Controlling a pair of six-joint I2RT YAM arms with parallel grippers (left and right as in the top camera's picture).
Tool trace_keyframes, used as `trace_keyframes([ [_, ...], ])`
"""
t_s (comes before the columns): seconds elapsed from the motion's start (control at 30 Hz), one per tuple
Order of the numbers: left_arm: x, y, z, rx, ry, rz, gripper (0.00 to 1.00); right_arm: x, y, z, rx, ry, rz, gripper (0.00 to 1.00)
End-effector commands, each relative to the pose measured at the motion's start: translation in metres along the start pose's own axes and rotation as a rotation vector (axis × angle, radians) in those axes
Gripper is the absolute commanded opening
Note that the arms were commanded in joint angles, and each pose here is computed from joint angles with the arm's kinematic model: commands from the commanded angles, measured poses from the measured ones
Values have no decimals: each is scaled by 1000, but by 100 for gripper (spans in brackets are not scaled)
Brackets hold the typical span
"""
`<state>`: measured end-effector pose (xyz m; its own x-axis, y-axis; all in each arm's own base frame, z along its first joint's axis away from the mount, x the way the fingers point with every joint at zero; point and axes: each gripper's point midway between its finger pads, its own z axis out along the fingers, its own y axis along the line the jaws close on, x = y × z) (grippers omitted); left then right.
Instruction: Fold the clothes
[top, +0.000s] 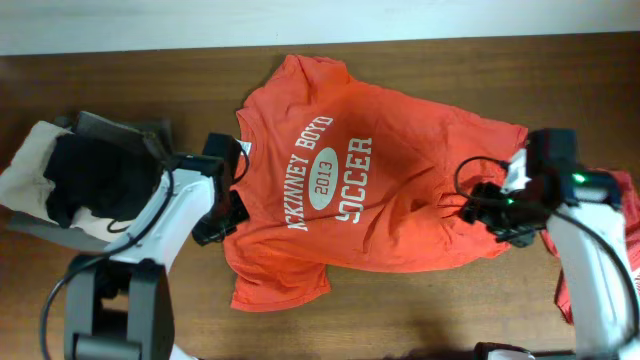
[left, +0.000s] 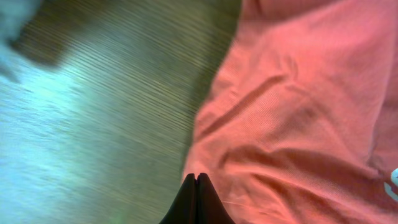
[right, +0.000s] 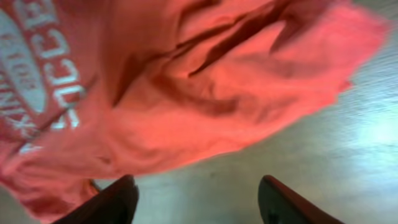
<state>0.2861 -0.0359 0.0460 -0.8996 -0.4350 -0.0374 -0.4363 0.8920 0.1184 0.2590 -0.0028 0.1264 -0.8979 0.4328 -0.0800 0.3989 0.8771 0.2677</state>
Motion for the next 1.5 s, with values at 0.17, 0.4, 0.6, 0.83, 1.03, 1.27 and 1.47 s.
trace_keyframes([
  [0.17,-25,-34,-13,98,-167,255,0,20,-10,68,0,216,78,70],
  [0.4,-64,-115,-47,225,-520,626,0,52,-26,90,40,338,123,74],
  [0.6,-86,-140,-39,231,-622,727,0,69,-30,123,-22,315,124,76],
  [0.83,-90,-142,8,133,-574,830,0,54,-30,132,-35,234,100,24],
  [1.03,-89,-130,38,45,-515,831,0,43,-38,89,98,243,90,13],
  [1.27,-94,-121,43,-21,-515,815,0,40,-54,12,302,212,95,7],
  [1.47,-98,-113,42,-66,-520,796,0,55,-56,8,306,254,109,15],
])
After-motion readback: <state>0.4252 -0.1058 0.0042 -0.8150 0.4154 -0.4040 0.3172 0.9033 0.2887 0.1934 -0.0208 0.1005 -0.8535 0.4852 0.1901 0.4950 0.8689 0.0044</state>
